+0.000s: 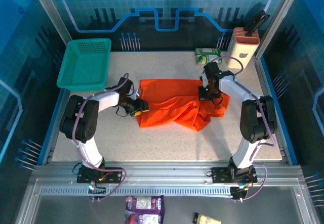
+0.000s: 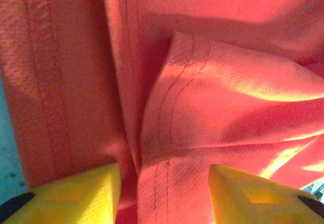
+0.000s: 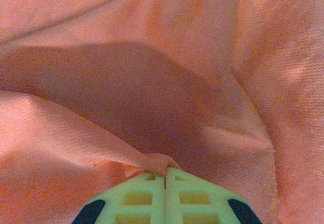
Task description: Fold the inside-out t-shirt
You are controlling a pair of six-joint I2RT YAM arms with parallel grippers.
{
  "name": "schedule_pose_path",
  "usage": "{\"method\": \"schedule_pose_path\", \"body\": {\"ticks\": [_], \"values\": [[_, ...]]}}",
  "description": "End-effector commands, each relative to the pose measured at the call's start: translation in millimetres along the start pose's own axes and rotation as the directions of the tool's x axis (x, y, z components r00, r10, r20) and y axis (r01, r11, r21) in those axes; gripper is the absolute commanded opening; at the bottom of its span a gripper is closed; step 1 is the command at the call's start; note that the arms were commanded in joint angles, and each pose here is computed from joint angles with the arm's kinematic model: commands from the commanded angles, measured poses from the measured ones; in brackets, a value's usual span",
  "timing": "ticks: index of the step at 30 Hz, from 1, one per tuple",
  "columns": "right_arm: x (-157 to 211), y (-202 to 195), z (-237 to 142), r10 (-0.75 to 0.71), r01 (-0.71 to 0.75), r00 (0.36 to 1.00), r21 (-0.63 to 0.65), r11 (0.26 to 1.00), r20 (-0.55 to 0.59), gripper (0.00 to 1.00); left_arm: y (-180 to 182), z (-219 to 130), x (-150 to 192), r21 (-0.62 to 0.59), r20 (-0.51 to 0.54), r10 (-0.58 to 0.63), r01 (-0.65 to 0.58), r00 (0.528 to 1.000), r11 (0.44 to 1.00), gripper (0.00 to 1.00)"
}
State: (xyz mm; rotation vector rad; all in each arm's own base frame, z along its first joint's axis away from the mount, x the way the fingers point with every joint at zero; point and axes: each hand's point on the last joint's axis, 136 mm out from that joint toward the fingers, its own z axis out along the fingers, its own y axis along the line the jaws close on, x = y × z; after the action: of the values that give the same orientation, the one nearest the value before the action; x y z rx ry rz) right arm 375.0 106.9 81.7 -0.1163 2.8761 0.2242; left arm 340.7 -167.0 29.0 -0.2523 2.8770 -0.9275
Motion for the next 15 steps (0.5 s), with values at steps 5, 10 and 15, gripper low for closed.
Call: {"method": "schedule_pose_path", "body": {"ticks": [5, 10, 15], "values": [[-3.3, 13.2, -38.9, 0.005, -0.004, 0.998, -0.015, 1.000, 0.063, 0.24, -21.1, -0.8, 12.7, 0.095, -0.045, -0.011, 0.016, 0.999, 0.995, 0.41], [-1.2, 26.7, -64.4, -0.017, 0.018, 0.995, -0.003, 1.000, 0.102, 0.32, -24.2, -7.9, 27.4, 0.111, -0.041, -0.017, 0.022, 0.999, 0.994, 0.33], [3.4, 48.3, -79.9, -0.052, 0.055, 0.991, -0.019, 0.998, 0.124, 0.34, -26.0, -10.9, 40.7, 0.106, -0.049, -0.007, 0.012, 0.999, 0.994, 0.22]]}}
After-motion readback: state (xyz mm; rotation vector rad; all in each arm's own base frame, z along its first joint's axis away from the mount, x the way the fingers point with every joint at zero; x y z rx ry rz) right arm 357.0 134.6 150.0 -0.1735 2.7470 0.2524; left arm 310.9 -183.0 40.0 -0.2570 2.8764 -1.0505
